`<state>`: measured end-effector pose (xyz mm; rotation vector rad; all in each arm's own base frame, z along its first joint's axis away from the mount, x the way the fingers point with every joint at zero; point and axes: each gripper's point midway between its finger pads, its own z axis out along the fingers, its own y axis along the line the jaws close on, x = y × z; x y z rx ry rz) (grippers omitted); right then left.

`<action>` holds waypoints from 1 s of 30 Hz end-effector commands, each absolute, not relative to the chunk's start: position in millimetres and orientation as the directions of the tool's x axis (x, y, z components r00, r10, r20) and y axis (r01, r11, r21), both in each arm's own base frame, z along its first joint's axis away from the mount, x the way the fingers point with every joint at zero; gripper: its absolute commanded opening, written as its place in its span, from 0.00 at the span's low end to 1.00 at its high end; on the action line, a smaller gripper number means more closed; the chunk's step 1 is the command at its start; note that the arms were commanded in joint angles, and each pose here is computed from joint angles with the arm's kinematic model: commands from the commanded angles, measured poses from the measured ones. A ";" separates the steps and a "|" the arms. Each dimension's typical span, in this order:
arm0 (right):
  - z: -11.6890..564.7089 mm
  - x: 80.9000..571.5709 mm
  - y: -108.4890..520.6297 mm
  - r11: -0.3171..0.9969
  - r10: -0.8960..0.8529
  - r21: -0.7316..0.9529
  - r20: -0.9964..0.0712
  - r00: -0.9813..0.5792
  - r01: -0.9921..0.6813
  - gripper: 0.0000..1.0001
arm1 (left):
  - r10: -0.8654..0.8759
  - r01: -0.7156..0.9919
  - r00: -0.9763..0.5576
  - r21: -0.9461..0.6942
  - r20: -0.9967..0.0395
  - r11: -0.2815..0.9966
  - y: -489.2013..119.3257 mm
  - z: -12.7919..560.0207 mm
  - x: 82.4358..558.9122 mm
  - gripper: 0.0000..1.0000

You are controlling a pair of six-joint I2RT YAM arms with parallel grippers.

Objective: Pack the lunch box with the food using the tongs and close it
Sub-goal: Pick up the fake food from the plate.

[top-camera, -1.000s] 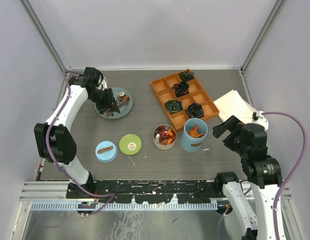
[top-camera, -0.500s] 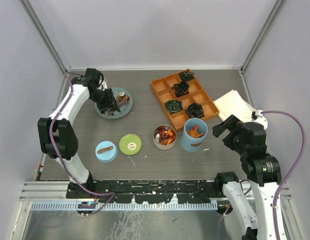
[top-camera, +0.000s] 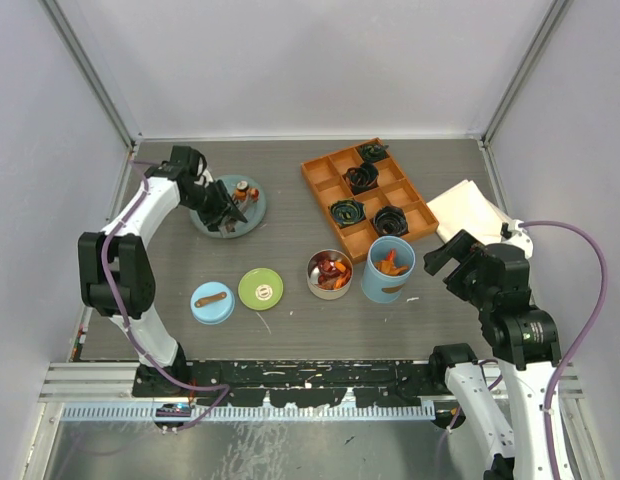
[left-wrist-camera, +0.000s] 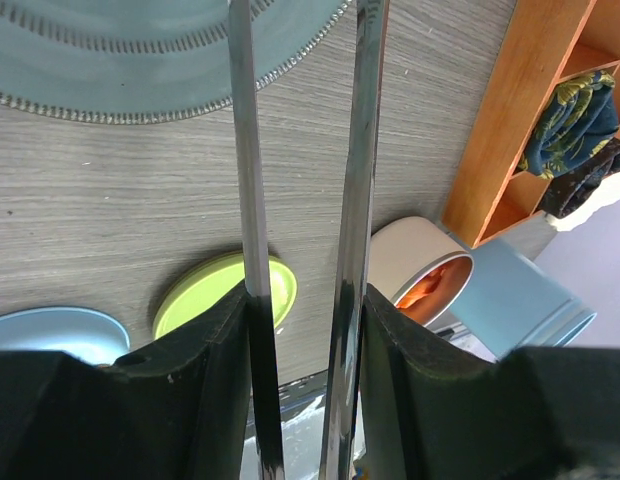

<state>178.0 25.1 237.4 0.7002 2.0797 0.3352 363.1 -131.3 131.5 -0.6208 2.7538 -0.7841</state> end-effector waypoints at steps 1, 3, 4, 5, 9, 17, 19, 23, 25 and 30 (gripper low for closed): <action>246.8 188.5 22.5 0.807 0.589 0.486 -0.699 -0.404 0.336 1.00 | -0.468 -0.317 -0.880 -0.627 -0.085 0.711 -142.9 137.6 377.7 0.42; 247.4 188.5 22.5 0.807 0.589 0.486 -0.700 -0.403 0.335 1.00 | -0.472 -0.319 -0.878 -0.640 -0.078 0.699 -145.0 137.1 378.1 0.42; 247.1 188.5 22.2 0.807 0.589 0.485 -0.701 -0.403 0.336 1.00 | -0.475 -0.322 -0.877 -0.645 -0.073 0.693 -146.3 136.2 378.2 0.43; 246.8 188.7 22.3 0.808 0.588 0.485 -0.701 -0.404 0.336 1.00 | -0.483 -0.331 -0.873 -0.648 -0.066 0.686 -146.1 135.5 378.6 0.42; 246.7 188.4 22.4 0.808 0.587 0.484 -0.701 -0.405 0.335 1.00 | -0.492 -0.339 -0.869 -0.654 -0.058 0.676 -147.6 133.5 378.1 0.37; 247.7 187.9 22.3 0.808 0.588 0.486 -0.702 -0.402 0.333 1.00 | -0.503 -0.346 -0.862 -0.646 -0.068 0.681 -139.5 135.5 376.7 0.25; 247.8 187.6 22.3 0.808 0.588 0.486 -0.702 -0.402 0.333 1.00 | -0.502 -0.345 -0.861 -0.640 -0.075 0.686 -136.7 136.7 375.4 0.25; 248.4 187.4 22.3 0.808 0.588 0.486 -0.703 -0.401 0.332 1.00 | -0.499 -0.340 -0.863 -0.638 -0.081 0.691 -130.6 142.9 367.7 0.24; 248.9 187.1 22.3 0.808 0.588 0.486 -0.703 -0.401 0.332 1.00 | -0.500 -0.337 -0.862 -0.640 -0.085 0.690 -127.3 147.3 361.9 0.24; 249.0 187.0 23.1 0.807 0.590 0.490 -0.701 -0.402 0.330 1.00 | -0.498 -0.333 -0.862 -0.636 -0.094 0.697 -120.0 153.9 346.4 0.23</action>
